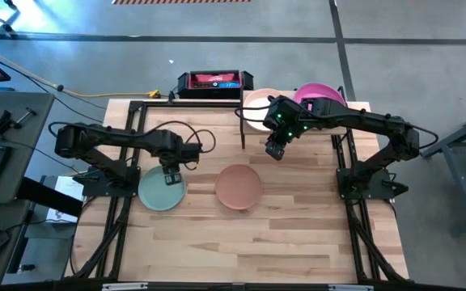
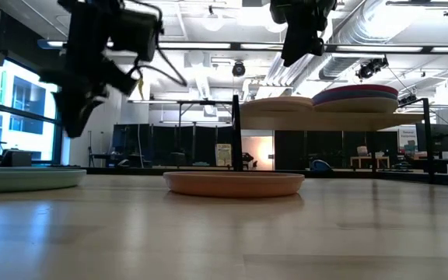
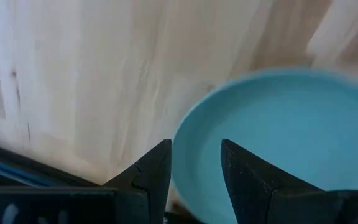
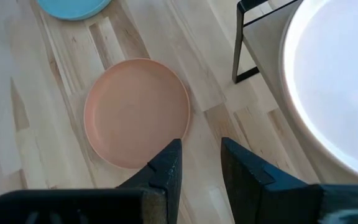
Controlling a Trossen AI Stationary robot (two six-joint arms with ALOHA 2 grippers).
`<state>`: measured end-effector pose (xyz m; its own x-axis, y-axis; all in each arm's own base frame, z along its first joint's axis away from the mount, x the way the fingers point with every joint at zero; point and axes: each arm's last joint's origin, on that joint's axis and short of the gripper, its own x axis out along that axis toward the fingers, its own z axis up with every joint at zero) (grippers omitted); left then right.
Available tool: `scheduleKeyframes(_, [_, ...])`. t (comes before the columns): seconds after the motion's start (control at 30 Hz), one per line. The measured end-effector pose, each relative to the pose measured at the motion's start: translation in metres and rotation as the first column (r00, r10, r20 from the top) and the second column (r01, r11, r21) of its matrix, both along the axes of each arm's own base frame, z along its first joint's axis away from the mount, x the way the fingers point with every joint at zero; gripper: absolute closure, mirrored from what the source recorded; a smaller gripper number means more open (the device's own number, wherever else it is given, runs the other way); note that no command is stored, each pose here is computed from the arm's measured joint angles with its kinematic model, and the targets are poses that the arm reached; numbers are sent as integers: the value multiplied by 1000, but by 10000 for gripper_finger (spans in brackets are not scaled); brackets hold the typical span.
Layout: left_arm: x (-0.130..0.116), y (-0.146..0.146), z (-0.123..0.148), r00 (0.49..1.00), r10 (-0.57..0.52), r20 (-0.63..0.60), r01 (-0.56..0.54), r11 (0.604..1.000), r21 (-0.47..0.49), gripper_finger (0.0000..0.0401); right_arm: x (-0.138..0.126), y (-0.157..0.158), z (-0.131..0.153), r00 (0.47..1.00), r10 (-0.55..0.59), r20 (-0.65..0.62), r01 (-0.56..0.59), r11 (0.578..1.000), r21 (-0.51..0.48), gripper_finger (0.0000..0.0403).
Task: Place and stack plates onto a shelf
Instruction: Stack the light blue plate on top of the light orange plate on the shelf
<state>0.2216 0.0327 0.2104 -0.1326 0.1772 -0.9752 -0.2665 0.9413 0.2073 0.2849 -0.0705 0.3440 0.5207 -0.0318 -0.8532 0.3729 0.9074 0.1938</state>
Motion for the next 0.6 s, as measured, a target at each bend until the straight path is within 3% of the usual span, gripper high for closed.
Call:
scheduleKeyframes(0.23, [-13, -2, -24, 971, -222, -84, 216, 973, -81, 272, 0, 0, 0, 1000, -3, 0, 3, 1000, 2, 313])
scheduleKeyframes(0.6, [-17, -3, -39, 937, -339, -77, 332, 938, -99, 272, 0, 0, 0, 1000, -9, 0, 9, 1000, -2, 313])
